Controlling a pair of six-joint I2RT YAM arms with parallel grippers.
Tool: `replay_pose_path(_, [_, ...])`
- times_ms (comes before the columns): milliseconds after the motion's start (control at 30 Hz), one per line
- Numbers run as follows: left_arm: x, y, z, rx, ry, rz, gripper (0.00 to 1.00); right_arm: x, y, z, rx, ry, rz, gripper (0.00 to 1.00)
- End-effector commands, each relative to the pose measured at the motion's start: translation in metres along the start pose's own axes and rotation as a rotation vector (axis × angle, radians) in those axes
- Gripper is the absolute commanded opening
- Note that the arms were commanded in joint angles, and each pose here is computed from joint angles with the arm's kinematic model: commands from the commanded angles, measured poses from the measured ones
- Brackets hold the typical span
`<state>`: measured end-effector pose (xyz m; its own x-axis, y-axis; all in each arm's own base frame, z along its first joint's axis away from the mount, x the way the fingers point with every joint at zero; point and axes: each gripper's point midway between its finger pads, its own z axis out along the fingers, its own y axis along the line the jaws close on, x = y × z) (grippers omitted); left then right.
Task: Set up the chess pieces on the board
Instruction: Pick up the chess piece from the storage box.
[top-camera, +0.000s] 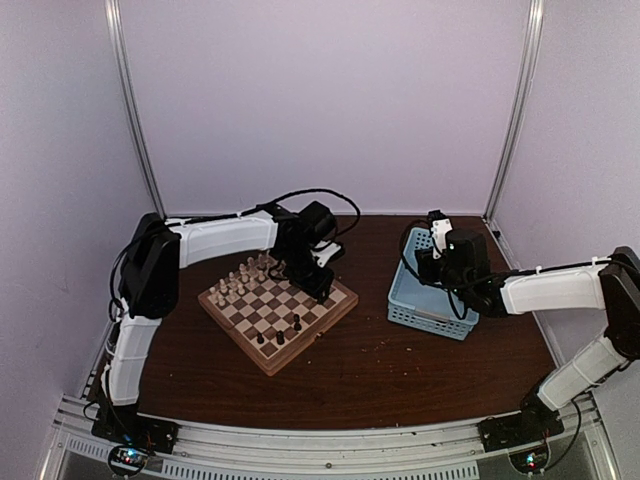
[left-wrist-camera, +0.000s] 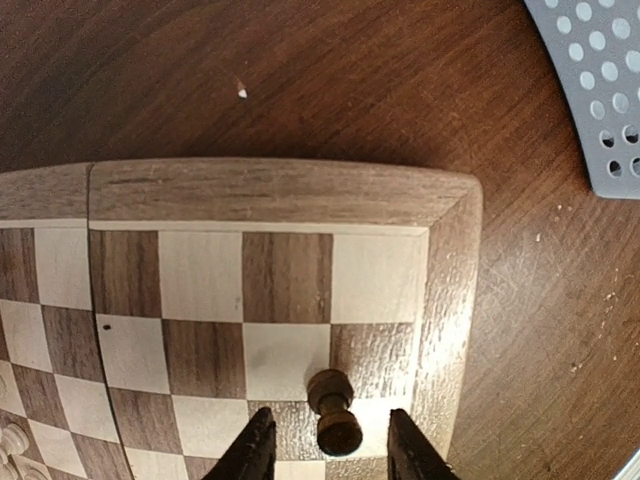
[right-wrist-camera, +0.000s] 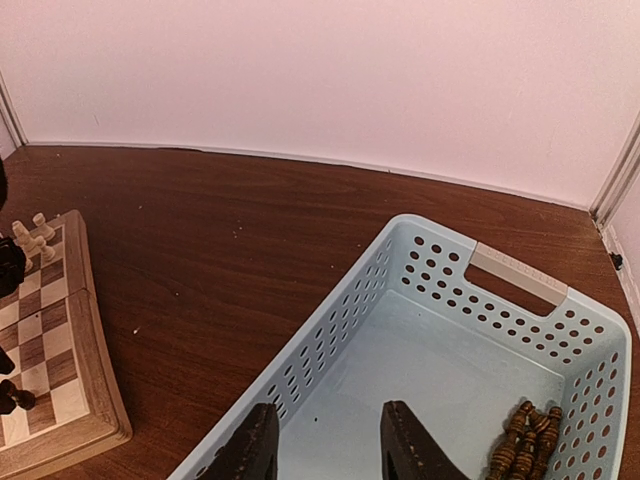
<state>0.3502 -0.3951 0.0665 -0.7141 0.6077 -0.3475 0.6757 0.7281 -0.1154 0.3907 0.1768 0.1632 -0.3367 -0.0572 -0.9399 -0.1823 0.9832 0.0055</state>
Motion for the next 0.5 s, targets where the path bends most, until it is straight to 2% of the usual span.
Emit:
replay_pose_path(0, [-0.001, -0.006, 0.006, 0.010, 0.010, 0.011, 0.37, -0.003, 0.002, 0.003, 0.004, 0.004, -0.001, 0.37])
replay_pose_path(67, [0.000, -0.006, 0.006, 0.005, 0.014, 0.011, 0.35, -0.003, 0.002, 0.003, 0.005, 0.004, 0.000, 0.38])
replay_pose_path(267, [-0.005, -0.004, -0.009, -0.057, -0.004, 0.044, 0.18, -0.002, 0.002, 0.004, 0.005, 0.007, -0.001, 0.37])
replay_pose_path(467, [-0.015, -0.002, -0.043, -0.131, -0.072, 0.069, 0.11, -0.002, 0.003, 0.005, 0.002, 0.011, -0.002, 0.37])
